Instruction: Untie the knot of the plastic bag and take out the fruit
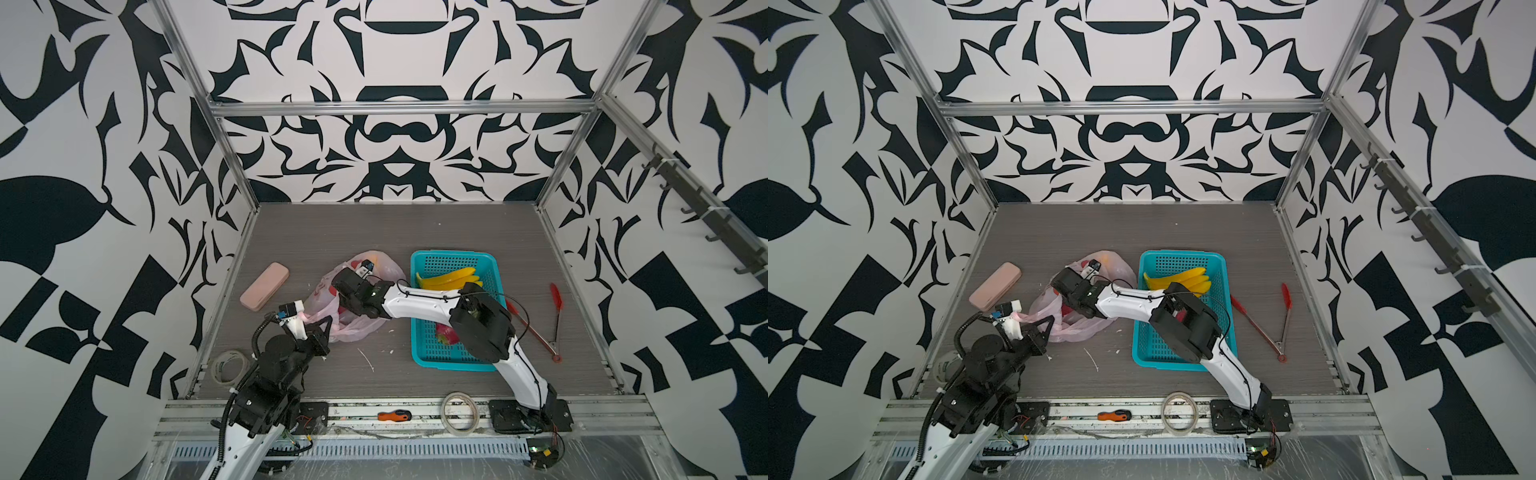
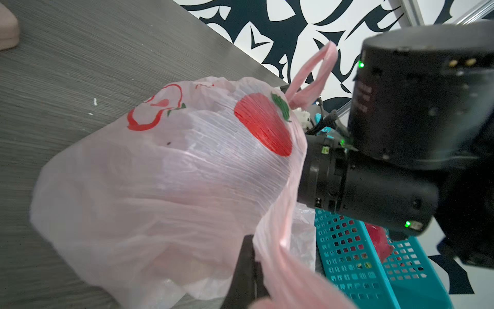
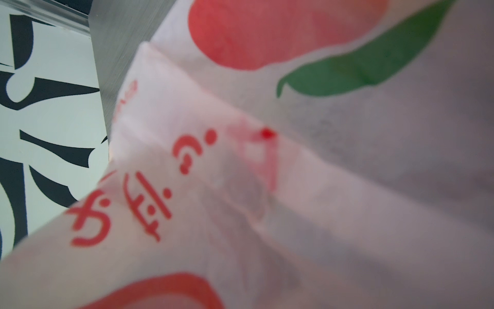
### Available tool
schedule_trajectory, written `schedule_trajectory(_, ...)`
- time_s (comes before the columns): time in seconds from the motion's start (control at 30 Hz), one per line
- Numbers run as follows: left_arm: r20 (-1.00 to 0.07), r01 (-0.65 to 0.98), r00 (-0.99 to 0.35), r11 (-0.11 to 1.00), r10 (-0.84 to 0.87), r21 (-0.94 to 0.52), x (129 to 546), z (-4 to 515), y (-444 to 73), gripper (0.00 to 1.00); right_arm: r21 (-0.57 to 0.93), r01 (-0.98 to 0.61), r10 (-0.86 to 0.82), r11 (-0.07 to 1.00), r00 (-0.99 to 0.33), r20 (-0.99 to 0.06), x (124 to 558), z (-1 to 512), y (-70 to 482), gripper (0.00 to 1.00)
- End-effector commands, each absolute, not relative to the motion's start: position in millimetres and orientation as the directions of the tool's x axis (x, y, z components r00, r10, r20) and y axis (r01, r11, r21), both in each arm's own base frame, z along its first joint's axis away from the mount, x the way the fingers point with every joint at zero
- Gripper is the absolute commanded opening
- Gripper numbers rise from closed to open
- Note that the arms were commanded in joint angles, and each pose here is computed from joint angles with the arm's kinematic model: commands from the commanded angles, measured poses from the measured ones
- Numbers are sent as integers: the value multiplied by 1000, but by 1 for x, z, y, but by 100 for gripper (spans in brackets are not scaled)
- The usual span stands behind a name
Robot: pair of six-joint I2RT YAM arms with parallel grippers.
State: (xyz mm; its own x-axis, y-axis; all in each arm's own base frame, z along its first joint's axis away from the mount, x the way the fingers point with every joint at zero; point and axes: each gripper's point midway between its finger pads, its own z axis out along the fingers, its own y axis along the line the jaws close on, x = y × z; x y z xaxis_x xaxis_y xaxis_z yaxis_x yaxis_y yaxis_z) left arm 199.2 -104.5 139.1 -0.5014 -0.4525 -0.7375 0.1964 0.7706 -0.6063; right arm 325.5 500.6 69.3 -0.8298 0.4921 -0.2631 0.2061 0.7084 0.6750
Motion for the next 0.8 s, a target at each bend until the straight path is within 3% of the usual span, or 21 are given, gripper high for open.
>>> schedule_trajectory(0.0,-753,158,-473,796,-458,-584,198,147,-93,0,661,226,523,716,-801,-292,328,79,483,79)
schedule_trajectory(0.2,-753,162,-469,794,-461,-586,199,146,-94,0,673,218,530,707,-793,-300,328,89,477,80)
schedule_trajectory(0.53,-743,215,-484,760,-463,-614,201,150,-107,0,693,215,523,688,-809,-268,329,92,487,92)
schedule_trajectory(0.77,-744,236,-478,747,-468,-621,204,151,-111,0,681,245,506,690,-836,-212,323,73,495,91)
